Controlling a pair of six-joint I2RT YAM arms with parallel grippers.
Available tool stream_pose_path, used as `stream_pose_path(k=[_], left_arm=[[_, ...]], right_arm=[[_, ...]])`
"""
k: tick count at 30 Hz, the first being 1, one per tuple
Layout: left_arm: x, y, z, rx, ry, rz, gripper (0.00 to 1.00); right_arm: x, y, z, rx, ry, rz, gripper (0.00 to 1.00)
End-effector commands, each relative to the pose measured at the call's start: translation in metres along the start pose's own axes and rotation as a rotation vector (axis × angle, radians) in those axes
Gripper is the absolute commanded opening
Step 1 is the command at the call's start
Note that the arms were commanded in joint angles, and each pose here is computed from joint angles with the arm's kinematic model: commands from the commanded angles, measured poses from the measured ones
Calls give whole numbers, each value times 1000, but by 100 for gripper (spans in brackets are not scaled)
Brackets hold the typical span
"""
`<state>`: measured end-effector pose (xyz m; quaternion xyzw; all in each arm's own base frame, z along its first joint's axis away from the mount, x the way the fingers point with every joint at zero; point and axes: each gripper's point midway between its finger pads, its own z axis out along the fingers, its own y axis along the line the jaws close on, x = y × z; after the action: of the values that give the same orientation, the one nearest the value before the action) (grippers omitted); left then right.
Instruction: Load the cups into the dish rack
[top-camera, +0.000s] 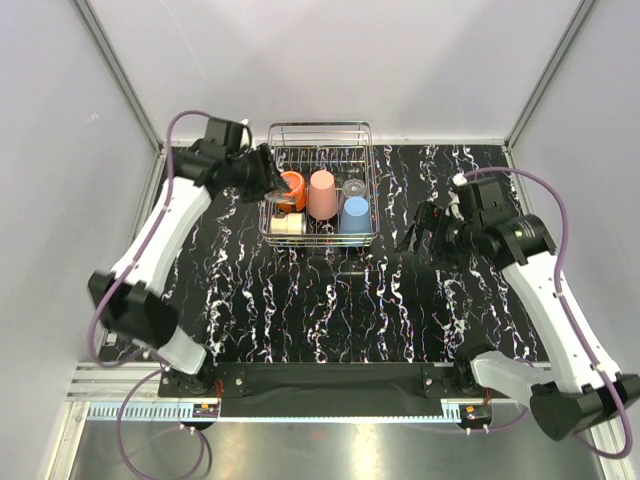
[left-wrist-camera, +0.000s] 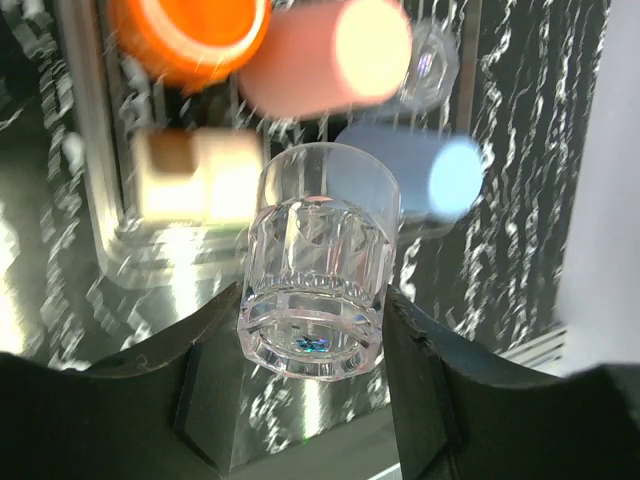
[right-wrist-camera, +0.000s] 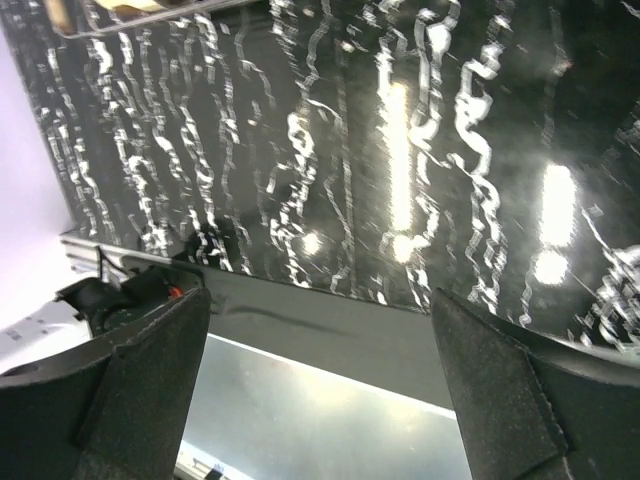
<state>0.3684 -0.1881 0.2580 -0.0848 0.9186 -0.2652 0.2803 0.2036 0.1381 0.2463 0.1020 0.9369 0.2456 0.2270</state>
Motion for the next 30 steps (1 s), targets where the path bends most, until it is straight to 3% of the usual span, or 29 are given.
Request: stream_pose_path(k=[1, 6, 15, 23, 27, 30], left_arm=[[-13, -5, -60, 17, -186, 120, 0], [13, 21, -95, -74, -191, 156, 0], [37, 47, -107, -145, -181, 185, 0], [64, 88, -97, -312, -67, 173, 0], [78, 94, -99, -304, -79, 125, 0], [98, 99, -91, -292, -20, 86, 0]], right_arm=[[-22, 39, 1, -155, -32, -72, 97], [-43, 89, 19, -255, -22, -141, 95], [-68, 189, 84, -356, -32, -249, 82], [-66, 196, 126, -285, 12, -243, 81], [-62, 204, 145, -286, 11, -263, 80], [-60, 208, 159, -282, 22, -257, 77]])
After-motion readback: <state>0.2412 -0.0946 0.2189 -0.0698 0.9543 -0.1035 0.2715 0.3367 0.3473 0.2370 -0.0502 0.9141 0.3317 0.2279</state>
